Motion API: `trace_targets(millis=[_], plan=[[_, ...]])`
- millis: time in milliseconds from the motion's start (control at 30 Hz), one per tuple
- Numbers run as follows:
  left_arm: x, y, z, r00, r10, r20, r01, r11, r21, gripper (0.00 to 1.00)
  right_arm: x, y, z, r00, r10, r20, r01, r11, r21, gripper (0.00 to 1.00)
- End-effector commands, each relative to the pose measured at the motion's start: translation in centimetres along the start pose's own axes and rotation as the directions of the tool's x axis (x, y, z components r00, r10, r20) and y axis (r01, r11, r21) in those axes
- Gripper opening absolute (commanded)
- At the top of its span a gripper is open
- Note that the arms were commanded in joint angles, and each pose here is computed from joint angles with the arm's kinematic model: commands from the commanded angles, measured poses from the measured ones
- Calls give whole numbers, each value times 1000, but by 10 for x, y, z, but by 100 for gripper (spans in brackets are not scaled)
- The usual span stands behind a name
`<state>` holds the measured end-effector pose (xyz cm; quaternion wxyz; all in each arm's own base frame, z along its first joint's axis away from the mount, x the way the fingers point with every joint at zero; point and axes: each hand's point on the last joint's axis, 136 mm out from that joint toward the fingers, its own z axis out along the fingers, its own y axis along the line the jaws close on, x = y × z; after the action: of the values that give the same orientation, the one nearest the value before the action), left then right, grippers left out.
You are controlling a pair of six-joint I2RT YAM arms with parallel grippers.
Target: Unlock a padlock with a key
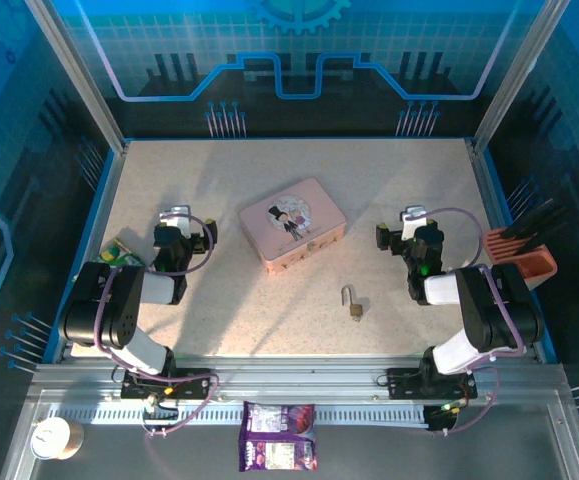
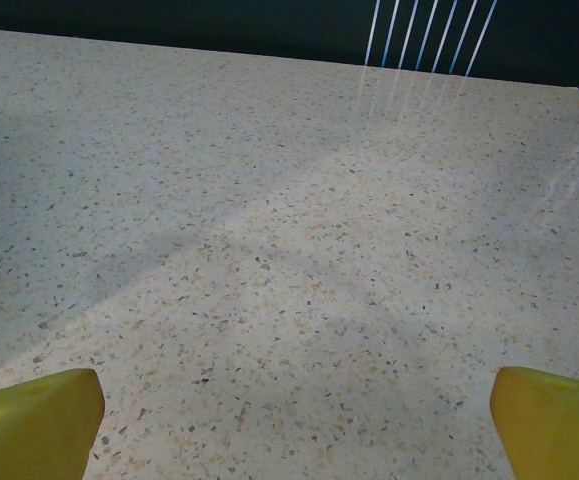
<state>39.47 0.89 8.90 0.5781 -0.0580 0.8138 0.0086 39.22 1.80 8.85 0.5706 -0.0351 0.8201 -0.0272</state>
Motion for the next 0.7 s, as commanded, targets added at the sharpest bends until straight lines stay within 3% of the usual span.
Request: trace_targets(millis=[0, 667], plan=[[-6, -1, 0, 1000, -19, 16, 19, 1000, 13, 99, -12, -3, 1, 999, 15, 38, -15, 1000, 6, 100], [-5, -1, 0, 1000, -19, 15, 19, 1000, 13, 99, -12, -4, 1, 999, 15, 39, -15, 1000, 7, 100]])
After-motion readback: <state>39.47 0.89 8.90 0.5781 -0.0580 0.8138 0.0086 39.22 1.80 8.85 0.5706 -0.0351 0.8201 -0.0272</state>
